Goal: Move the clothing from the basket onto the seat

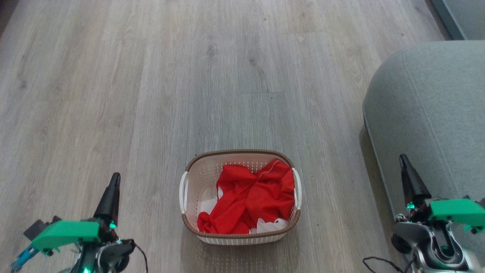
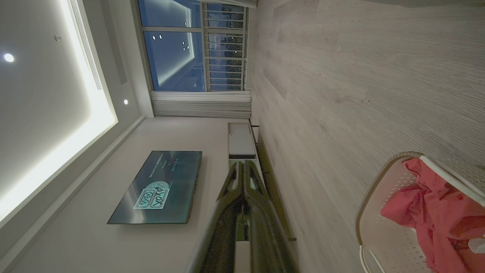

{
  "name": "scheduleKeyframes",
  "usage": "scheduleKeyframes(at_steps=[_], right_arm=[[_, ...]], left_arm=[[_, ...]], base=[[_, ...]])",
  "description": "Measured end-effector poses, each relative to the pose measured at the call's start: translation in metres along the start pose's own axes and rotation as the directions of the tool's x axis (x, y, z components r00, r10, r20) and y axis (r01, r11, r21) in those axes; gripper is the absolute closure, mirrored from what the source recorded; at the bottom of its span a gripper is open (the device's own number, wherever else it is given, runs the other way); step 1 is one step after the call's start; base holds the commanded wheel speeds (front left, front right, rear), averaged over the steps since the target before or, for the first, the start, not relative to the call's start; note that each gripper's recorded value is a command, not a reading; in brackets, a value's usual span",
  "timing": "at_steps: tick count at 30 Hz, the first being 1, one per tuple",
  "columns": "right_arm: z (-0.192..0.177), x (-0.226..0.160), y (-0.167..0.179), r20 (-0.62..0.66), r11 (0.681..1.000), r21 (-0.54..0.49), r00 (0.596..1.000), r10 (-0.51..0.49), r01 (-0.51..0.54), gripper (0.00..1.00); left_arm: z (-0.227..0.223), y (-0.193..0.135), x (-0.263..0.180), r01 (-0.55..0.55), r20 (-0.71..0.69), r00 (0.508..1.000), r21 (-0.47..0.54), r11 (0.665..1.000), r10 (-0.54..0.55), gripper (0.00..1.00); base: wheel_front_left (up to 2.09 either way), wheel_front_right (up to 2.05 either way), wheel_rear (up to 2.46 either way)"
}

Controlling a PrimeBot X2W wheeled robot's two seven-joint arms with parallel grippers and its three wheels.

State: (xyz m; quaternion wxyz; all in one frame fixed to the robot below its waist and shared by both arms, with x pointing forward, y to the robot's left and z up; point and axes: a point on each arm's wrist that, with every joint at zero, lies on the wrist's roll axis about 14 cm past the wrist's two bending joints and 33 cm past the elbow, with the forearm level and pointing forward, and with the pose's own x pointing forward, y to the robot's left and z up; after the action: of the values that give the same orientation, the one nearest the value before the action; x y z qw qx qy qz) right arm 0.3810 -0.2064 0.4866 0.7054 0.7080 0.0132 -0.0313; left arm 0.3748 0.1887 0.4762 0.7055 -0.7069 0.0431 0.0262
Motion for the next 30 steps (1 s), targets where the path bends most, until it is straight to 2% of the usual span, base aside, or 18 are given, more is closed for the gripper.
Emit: scheduleKeyframes(at_steps=[12, 13, 17, 19, 30], right_arm=[[0.000, -0.001, -0.004, 0.000, 1.000, 0.002, 1.000, -0.013, 0.013, 1.00], [-0.001, -0.002, -0.011, -0.001, 0.999, 0.005, 0.999, -0.033, 0.033, 0.00], [-0.004, -0.017, -0.046, -0.003, 0.990, 0.018, 0.991, -0.137, 0.137, 0.00], [-0.004, -0.022, -0.053, -0.004, 0.987, 0.018, 0.987, -0.159, 0.160, 0.00], [-0.016, -0.010, -0.043, -0.023, 0.991, -0.025, 0.991, -0.134, 0.133, 0.00]], left_arm=[[-0.001, 0.004, -0.001, -0.014, -0.001, 1.000, -0.001, 1.000, 0.014, 1.00], [-0.001, 0.011, -0.003, -0.035, -0.001, 0.999, -0.004, 0.999, 0.035, 0.00], [-0.004, 0.049, -0.021, -0.148, -0.002, 0.989, -0.016, 0.989, 0.148, 0.00], [-0.003, 0.058, -0.026, -0.174, -0.001, 0.985, -0.018, 0.985, 0.174, 0.00], [-0.001, 0.049, -0.016, -0.150, 0.019, 0.989, 0.011, 0.989, 0.150, 0.00]], base=[[0.00, 0.00, 0.00], [0.00, 0.00, 0.00], [0.00, 0.00, 0.00], [0.00, 0.00, 0.00], [0.00, 0.00, 0.00]])
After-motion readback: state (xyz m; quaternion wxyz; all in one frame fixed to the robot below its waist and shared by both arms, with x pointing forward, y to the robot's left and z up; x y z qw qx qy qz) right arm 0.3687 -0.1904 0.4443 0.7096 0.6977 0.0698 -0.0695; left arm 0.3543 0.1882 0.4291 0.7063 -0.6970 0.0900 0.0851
